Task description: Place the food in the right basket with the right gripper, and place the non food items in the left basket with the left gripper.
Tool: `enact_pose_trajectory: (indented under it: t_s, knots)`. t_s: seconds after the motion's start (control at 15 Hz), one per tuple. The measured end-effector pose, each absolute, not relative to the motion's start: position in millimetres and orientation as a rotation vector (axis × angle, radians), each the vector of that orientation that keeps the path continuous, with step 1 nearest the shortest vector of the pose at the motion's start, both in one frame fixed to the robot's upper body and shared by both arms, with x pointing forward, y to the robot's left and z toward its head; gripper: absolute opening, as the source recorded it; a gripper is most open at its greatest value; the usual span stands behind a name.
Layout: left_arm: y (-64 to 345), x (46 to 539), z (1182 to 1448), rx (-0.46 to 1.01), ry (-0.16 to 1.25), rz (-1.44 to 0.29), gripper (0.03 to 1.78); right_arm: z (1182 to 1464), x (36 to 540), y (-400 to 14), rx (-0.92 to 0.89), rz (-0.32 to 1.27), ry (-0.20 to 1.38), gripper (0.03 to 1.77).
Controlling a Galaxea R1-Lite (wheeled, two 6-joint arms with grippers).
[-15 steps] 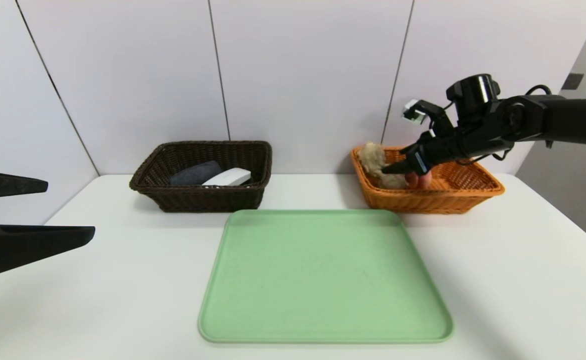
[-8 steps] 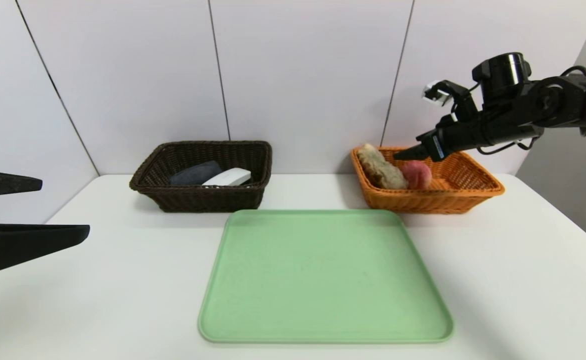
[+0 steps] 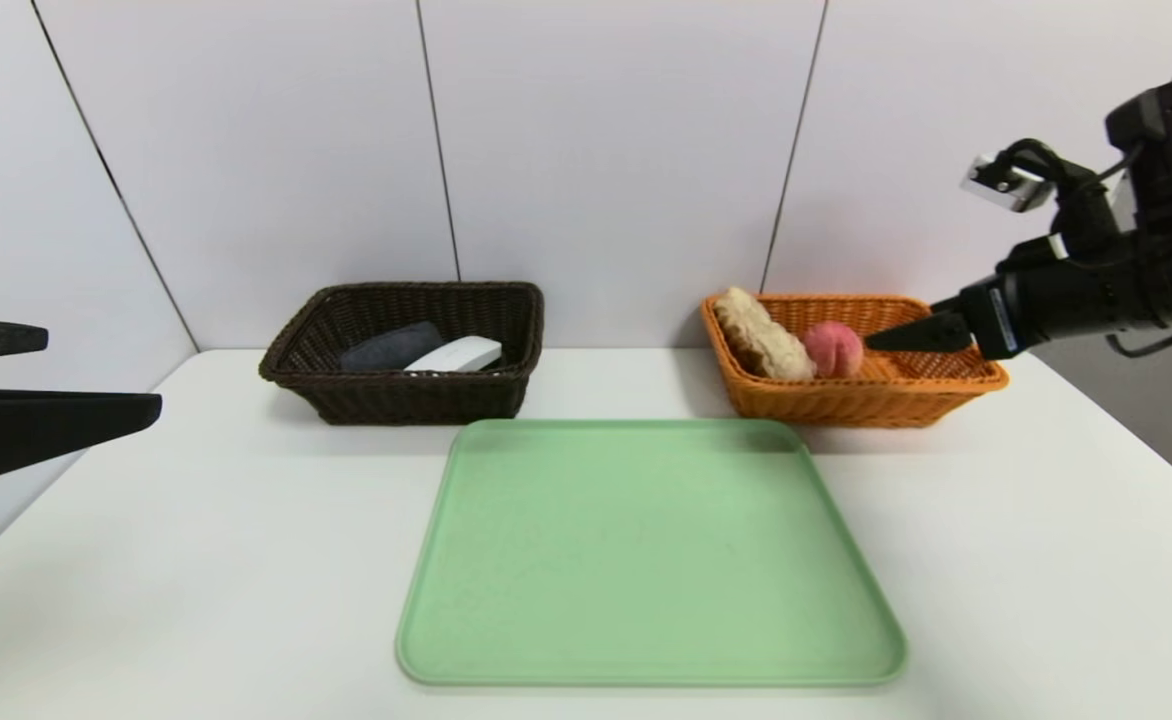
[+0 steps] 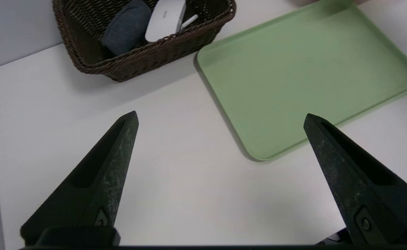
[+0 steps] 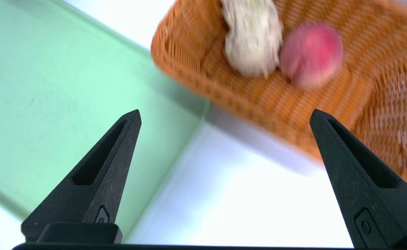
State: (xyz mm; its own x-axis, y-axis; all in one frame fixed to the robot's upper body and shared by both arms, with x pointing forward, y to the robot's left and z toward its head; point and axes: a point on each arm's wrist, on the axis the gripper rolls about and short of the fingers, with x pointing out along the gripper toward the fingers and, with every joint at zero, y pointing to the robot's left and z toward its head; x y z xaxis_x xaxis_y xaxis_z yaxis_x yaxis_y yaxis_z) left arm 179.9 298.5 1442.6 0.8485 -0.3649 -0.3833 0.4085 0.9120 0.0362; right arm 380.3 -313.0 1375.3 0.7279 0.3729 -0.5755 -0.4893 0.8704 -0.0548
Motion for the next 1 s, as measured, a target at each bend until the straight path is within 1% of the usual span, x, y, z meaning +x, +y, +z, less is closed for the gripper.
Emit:
enact_pose_trajectory:
  t_s: [0.27,0.53,0.73,1.0]
  knots:
    - [307,177,1444,0.127,0.366,-0.292,1.69,1385,309,-322,-0.153,0.292,0.573,1.69]
    - [320,159,1439,0.107,0.343,-0.189,1.69,1399,251,-330,-0.088,0.144,0.481,1.69]
    - [326,139,1427,0.132,0.329,-0.158,1.69,1403,215,-334,-0.089,0.075,0.412,1.69]
    - [332,105,1402,0.134,0.300,-0.143,1.69,1391,171,-335,-0.096,0.033,0.355,1.69]
